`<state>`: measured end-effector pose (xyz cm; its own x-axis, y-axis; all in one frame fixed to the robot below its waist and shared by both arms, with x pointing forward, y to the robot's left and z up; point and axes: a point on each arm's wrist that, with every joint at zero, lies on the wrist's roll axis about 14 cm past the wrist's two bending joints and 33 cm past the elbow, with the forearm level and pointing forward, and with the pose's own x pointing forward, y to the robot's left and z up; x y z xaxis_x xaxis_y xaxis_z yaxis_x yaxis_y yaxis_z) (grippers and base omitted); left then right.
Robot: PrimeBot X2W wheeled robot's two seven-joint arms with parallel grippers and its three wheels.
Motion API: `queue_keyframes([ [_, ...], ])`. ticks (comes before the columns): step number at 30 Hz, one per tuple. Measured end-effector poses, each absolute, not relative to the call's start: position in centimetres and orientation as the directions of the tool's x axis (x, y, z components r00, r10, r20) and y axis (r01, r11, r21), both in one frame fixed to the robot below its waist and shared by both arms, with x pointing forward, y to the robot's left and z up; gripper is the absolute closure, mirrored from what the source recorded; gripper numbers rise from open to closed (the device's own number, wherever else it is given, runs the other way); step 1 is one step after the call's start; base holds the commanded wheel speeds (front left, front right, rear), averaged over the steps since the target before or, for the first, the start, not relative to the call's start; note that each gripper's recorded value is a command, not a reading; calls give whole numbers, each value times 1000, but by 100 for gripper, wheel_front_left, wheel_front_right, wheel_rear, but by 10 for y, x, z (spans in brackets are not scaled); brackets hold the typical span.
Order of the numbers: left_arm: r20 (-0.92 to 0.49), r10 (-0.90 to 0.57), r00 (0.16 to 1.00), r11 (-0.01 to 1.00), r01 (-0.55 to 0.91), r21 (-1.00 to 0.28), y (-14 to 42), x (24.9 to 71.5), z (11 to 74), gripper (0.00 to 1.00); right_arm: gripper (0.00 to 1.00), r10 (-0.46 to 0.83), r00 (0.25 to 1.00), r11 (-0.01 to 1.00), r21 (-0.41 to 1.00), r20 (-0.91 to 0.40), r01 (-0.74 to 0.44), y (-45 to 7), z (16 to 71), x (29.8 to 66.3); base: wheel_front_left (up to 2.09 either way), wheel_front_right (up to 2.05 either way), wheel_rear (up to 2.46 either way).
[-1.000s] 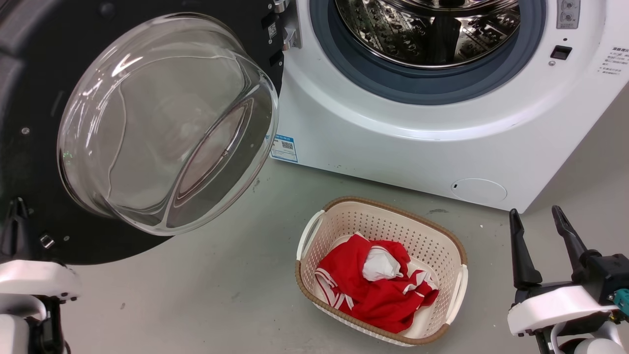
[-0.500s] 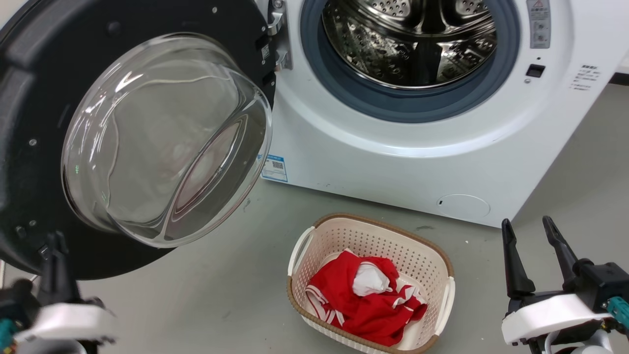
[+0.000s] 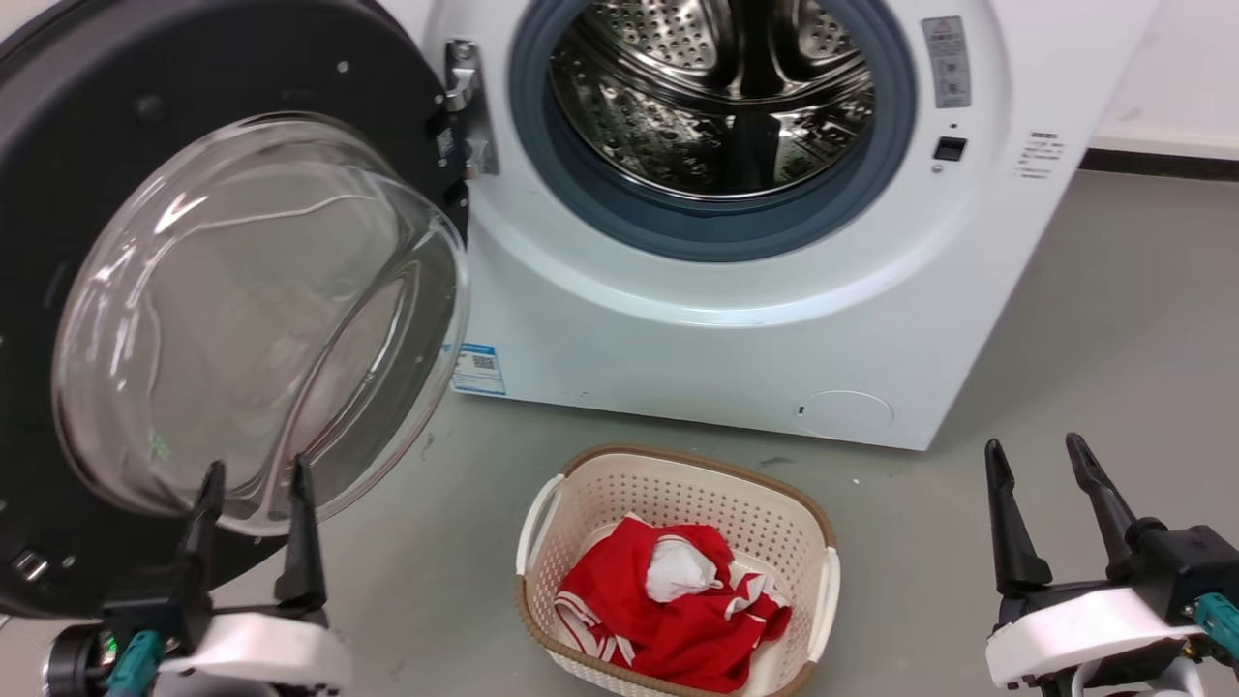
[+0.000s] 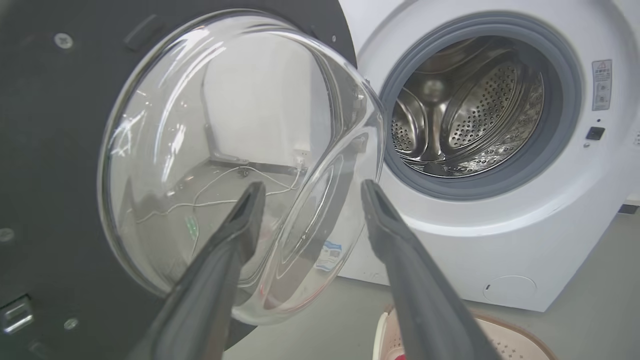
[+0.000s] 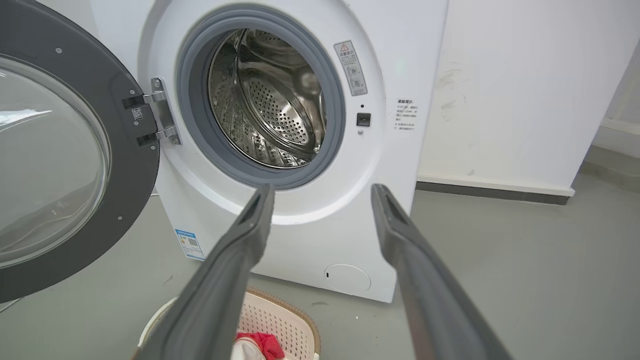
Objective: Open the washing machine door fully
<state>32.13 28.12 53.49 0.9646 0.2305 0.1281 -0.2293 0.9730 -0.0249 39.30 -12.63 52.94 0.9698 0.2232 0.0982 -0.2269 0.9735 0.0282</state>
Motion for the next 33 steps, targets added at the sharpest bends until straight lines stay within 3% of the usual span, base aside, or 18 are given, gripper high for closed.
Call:
queue_keyframes([
  [13,172,-24,985,999,30,-29,197,379,547,0,0,94,990,995,3,103,-95,-172,535,374,0,0,0],
  [33,186,-36,982,998,43,-38,187,389,546,0,0,69,993,998,5,93,-70,-181,532,367,0,0,0],
])
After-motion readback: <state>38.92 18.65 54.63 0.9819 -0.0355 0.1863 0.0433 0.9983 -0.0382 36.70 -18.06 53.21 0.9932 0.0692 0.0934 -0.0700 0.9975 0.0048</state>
